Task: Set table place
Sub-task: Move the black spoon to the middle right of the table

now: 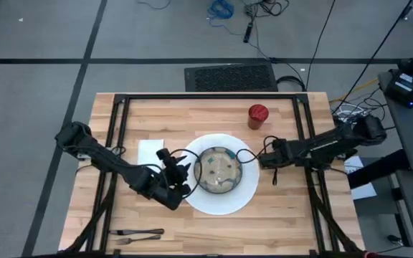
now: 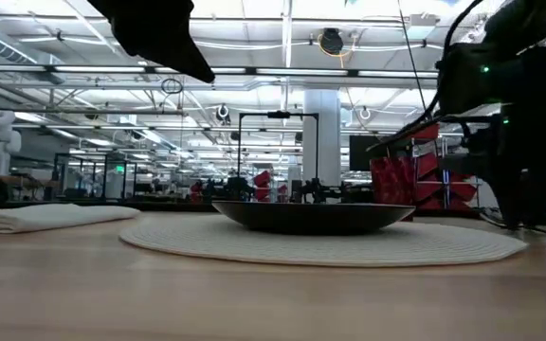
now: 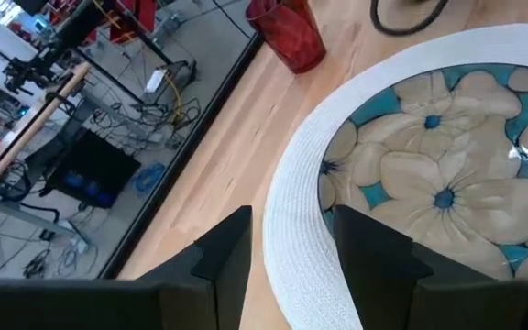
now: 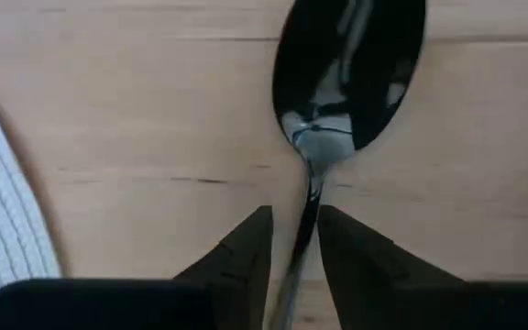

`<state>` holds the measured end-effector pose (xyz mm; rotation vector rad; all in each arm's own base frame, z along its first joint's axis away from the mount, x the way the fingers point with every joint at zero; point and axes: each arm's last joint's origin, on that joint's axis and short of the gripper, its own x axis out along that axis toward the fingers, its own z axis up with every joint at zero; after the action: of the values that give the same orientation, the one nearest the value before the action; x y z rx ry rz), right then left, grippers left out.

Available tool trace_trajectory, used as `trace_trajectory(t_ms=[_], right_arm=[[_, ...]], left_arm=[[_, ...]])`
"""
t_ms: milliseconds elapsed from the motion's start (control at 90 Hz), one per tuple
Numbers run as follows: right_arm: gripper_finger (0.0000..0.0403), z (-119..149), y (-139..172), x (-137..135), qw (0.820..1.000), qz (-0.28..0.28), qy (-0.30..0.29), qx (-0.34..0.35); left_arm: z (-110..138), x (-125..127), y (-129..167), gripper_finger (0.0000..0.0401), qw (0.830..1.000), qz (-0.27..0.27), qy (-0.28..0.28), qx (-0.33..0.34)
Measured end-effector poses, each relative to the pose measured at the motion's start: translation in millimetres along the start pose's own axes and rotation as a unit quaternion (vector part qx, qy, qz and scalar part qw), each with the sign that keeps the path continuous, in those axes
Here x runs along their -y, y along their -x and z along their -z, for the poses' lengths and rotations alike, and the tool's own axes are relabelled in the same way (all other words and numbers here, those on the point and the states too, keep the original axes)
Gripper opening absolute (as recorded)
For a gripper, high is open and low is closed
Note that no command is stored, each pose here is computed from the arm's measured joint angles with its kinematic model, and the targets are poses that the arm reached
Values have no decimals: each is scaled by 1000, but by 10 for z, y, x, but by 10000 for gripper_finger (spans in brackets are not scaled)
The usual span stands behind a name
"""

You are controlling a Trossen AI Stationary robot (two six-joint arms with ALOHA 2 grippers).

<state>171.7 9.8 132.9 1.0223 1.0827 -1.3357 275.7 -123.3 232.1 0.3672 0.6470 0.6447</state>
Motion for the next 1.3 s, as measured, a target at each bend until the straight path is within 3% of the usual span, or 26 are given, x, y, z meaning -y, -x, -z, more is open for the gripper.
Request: trace_trajectory(t_ms=[211, 489, 678, 833, 1044, 1300], right_arm=[[73, -3, -24, -3, 999, 10, 36, -14], [6, 5, -23, -3, 997, 9, 72, -30], [7, 0, -25, 17, 997, 20, 60, -38], [2, -9, -28, 95, 996, 62, 34, -48], [3, -14, -30, 97, 996, 61, 50, -38], [3, -31, -23, 149, 996, 81, 24, -17]], left_arm=[[0, 0, 0, 141, 1000, 0, 5, 0], [1, 0, 0, 141, 1000, 0, 7, 0], [0, 0, 0, 141, 1000, 0, 7, 0], [1, 0, 0, 141, 1000, 1, 7, 0], [2, 0, 0, 141, 1000, 1, 7, -1], [3, 1, 0, 141, 1000, 4, 6, -3]])
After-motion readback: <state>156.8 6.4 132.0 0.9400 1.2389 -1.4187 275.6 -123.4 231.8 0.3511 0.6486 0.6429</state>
